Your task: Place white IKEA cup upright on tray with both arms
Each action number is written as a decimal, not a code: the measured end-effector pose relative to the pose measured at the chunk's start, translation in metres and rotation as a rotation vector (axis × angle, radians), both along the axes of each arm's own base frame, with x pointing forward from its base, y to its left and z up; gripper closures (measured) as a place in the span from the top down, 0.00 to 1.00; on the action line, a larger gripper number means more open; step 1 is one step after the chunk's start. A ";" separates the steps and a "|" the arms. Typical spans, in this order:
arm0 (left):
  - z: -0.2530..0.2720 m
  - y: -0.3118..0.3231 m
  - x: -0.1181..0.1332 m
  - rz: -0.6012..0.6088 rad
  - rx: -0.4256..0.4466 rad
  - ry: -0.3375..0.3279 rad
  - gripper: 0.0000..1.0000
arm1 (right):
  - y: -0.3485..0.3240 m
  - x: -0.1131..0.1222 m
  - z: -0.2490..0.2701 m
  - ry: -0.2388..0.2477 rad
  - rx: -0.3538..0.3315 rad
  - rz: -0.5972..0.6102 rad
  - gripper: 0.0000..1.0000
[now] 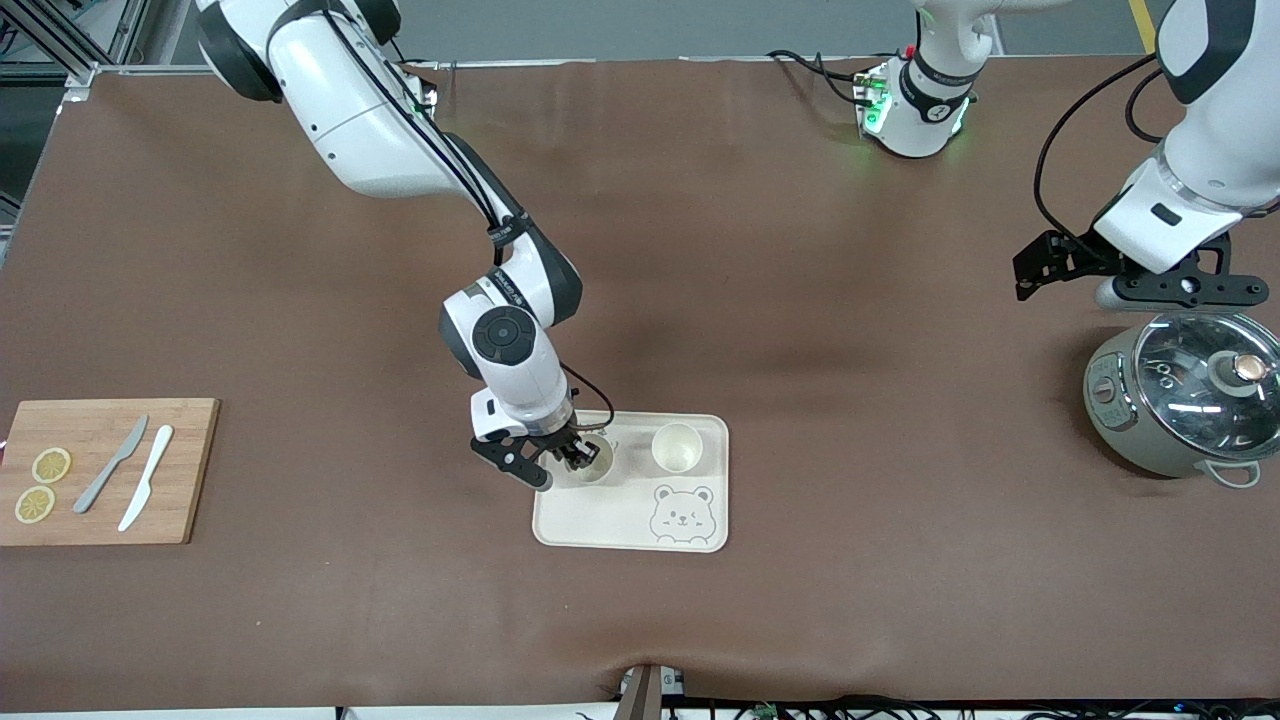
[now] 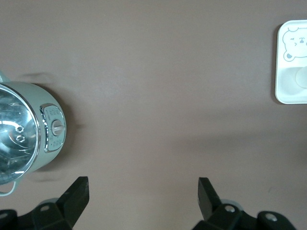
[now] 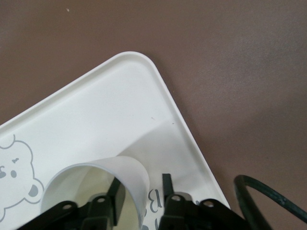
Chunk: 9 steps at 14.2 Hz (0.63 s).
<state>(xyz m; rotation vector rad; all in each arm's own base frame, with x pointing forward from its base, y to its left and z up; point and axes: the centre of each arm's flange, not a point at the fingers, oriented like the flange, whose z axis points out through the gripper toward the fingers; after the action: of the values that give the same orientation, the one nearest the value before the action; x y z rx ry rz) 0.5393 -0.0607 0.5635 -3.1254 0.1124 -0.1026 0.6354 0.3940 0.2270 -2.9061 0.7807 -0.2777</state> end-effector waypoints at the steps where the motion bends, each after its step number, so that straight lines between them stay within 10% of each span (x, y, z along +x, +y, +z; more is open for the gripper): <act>1: 0.007 0.001 -0.003 0.002 0.001 -0.003 1.00 | 0.000 0.000 0.000 -0.006 -0.008 0.008 0.56; 5: 0.050 0.001 -0.015 0.003 0.003 -0.014 1.00 | 0.000 0.003 0.005 -0.021 -0.012 0.011 0.95; 9: 0.059 0.004 -0.017 0.008 0.003 -0.014 1.00 | -0.002 0.009 0.024 -0.023 -0.020 0.003 1.00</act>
<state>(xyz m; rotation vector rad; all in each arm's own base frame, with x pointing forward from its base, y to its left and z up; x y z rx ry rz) 0.5219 -0.0566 0.6224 -3.1214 0.0994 -0.1244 0.6443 0.3921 0.2513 -2.9168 0.7744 -0.3200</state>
